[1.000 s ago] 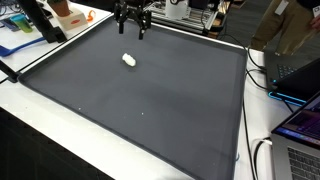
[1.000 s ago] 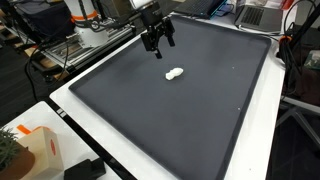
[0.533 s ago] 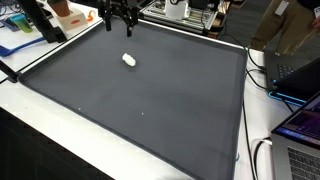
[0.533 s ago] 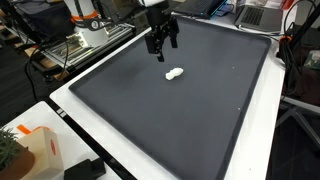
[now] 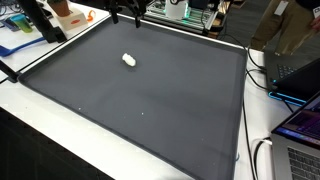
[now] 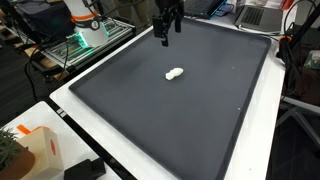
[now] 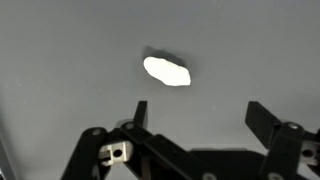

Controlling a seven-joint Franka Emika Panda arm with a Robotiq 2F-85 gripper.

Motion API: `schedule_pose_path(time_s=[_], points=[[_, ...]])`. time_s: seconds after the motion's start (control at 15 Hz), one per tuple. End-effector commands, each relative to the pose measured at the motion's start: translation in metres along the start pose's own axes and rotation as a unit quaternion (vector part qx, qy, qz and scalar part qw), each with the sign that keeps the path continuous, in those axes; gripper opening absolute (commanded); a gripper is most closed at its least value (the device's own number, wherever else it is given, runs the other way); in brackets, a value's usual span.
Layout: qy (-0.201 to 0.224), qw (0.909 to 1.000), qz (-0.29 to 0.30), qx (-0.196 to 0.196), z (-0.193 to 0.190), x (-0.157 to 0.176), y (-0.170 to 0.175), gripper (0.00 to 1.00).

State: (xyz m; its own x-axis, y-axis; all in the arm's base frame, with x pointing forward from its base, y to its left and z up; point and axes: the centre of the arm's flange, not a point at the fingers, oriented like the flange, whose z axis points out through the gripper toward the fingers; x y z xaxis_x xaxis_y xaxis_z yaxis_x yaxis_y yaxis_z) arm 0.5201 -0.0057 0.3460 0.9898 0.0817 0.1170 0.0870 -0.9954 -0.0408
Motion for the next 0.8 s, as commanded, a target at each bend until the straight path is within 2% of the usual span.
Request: schedule_pose_path(time_s=[0.0,0.33,0.67,0.73], points=[[-0.020,0.9997,0.007,-0.012,0.002,0.014,-0.005,1.00],[-0.097,0.9933,0.058,-0.021,-0.005,0.053,-0.007,1.00],[-0.145,0.9805,0.130,-0.022,0.017,0.088,0.004,1.00],[-0.148,0.9789,0.140,-0.012,0.023,0.094,0.009,1.00]])
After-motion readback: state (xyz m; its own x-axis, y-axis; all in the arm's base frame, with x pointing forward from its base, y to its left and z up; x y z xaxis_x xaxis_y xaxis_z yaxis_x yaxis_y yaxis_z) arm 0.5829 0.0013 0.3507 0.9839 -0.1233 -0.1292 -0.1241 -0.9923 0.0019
